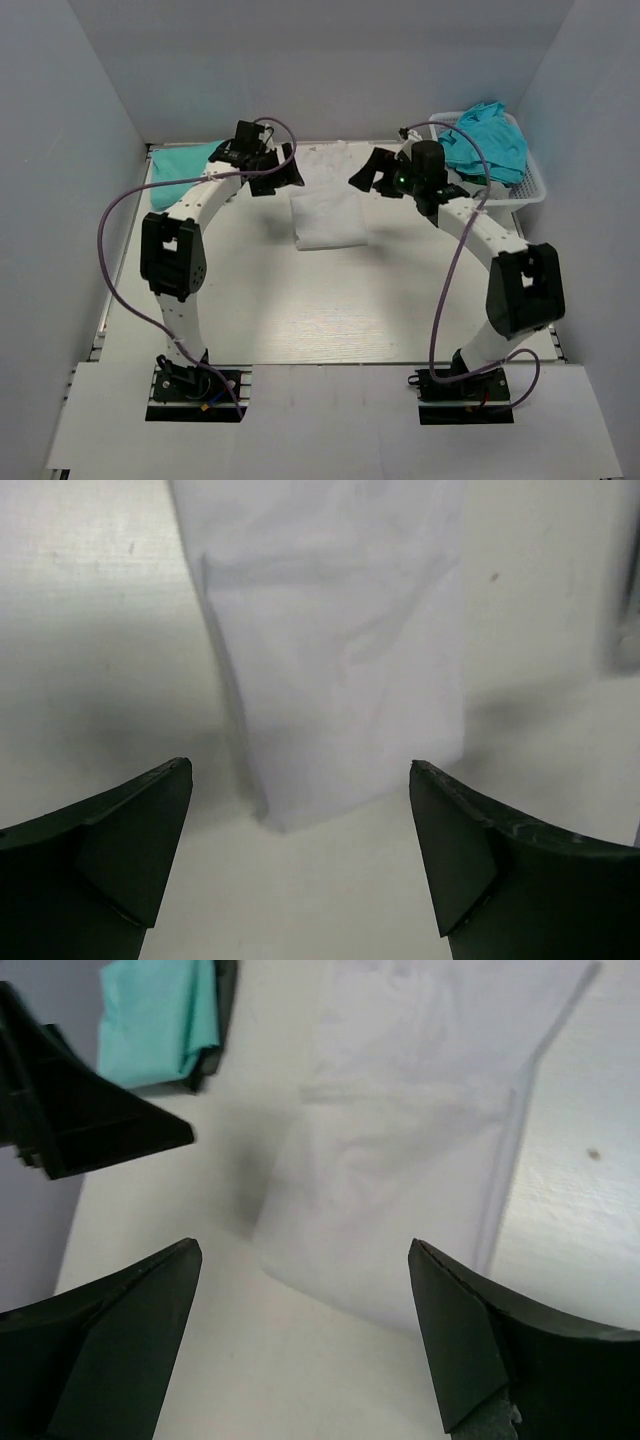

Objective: Fold and stack the t-shirts
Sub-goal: Grab one side of the 2/3 rectangular tshirt with both arms

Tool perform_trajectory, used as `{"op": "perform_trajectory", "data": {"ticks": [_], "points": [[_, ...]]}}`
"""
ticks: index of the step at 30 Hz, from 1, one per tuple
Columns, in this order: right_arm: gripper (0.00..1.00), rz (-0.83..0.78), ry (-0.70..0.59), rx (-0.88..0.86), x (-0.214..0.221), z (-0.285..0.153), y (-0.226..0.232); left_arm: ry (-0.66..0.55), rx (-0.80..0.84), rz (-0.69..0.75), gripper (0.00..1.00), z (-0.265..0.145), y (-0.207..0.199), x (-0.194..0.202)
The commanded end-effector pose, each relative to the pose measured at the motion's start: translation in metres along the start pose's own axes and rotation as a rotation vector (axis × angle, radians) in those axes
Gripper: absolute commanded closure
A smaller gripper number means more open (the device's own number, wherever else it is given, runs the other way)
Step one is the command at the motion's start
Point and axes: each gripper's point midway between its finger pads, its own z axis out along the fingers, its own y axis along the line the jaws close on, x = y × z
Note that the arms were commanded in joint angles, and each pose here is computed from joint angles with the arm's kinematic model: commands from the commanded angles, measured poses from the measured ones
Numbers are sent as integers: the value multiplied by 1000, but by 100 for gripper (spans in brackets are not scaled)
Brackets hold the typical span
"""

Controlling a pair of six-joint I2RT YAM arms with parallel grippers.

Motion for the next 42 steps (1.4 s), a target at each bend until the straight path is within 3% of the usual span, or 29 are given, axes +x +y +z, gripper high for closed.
{"op": "perform_trajectory", "data": {"ticks": [1, 4, 8, 16, 21, 23, 29, 33, 37, 42], "points": [[10, 33, 152, 255, 62, -25, -56, 139, -162, -35, 0, -8, 37, 64], [10, 65, 233, 288, 85, -33, -63, 201, -144, -43, 0, -8, 32, 104], [10, 82, 304, 304, 108, -34, -69, 210, -155, -47, 0, -5, 33, 123], [10, 128, 447, 357, 141, -18, -84, 307, -248, -41, 13, 22, 48, 160], [10, 124, 491, 372, 153, -9, -86, 308, -250, -50, 17, 26, 49, 161], [10, 121, 492, 383, 153, -9, -87, 296, -175, -54, 17, 19, 32, 156], [10, 104, 481, 421, 152, -8, -91, 207, 5, -39, 8, 0, -3, 126], [10, 97, 483, 438, 151, -8, -91, 179, -73, -44, 8, 7, 6, 113], [10, 99, 475, 469, 149, -9, -96, 250, -133, -83, 9, 19, 21, 131], [10, 99, 483, 526, 150, -8, -104, 264, -233, -94, 25, 27, 42, 147]]}}
